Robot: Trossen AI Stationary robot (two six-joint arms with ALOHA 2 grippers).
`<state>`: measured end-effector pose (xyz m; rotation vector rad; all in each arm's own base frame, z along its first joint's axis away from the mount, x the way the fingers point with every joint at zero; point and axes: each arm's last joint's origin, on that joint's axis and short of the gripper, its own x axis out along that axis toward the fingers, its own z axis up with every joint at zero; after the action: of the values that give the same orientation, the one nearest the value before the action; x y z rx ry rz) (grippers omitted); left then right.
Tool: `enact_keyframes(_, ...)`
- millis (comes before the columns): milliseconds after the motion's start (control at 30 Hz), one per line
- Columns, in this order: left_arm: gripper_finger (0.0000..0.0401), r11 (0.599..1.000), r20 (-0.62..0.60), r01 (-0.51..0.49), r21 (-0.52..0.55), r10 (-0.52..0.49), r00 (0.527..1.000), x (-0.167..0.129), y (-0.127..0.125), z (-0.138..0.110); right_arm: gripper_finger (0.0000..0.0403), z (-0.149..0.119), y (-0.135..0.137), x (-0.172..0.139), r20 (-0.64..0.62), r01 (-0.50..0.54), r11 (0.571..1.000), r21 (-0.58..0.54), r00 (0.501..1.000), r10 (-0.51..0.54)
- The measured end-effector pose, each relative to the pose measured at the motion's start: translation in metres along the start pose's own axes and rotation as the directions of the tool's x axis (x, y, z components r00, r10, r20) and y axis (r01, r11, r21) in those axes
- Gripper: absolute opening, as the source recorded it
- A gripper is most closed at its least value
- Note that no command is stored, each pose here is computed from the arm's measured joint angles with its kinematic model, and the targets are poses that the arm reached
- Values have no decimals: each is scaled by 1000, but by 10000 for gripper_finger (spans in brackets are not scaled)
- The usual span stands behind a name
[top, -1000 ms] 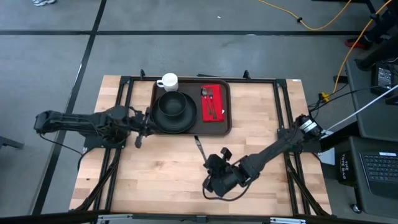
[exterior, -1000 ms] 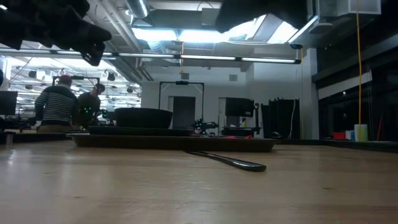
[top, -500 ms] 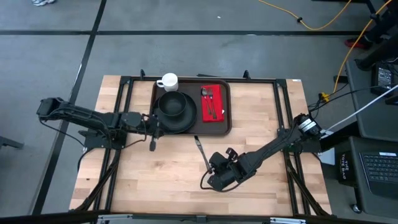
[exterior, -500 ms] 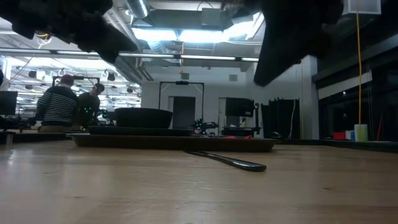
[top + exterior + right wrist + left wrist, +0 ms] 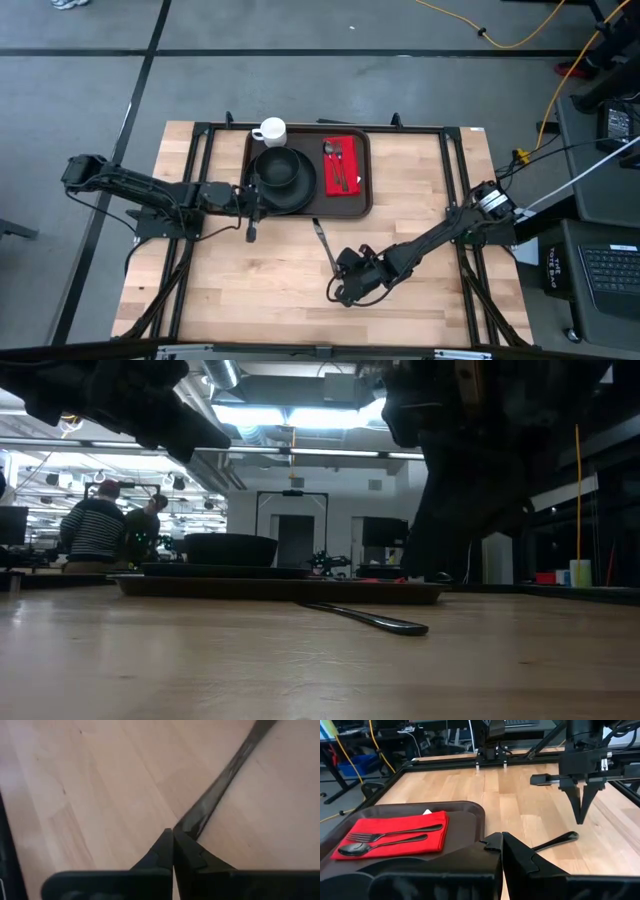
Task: Set up tray
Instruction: Put the silver knife on the red napkin to the right of the silver fork
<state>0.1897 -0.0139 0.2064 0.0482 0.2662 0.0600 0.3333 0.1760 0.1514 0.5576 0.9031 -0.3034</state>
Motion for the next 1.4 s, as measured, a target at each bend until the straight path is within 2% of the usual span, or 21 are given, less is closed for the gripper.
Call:
enact_keyframes(367,3,999,3,-33,-1,33,999,0,1,0,2,-8,6,22,-33,11,997,-71,999,-13)
enact_keyframes(600,3,999,8,-34,-2,34,999,0,1,1,2,-7,6,22,-21,23,996,-91,999,-25)
enact_keyframes(800,3,999,8,-34,-2,34,999,0,1,1,2,-10,1,22,-38,77,994,-82,996,-80)
enact_keyframes(1033,3,999,8,-34,-2,34,999,0,1,1,2,-10,1,22,-38,80,993,-83,996,-84)
enact_keyframes(1400,3,999,8,-34,-2,34,999,0,1,1,2,-19,-2,30,-125,87,989,-117,987,-102)
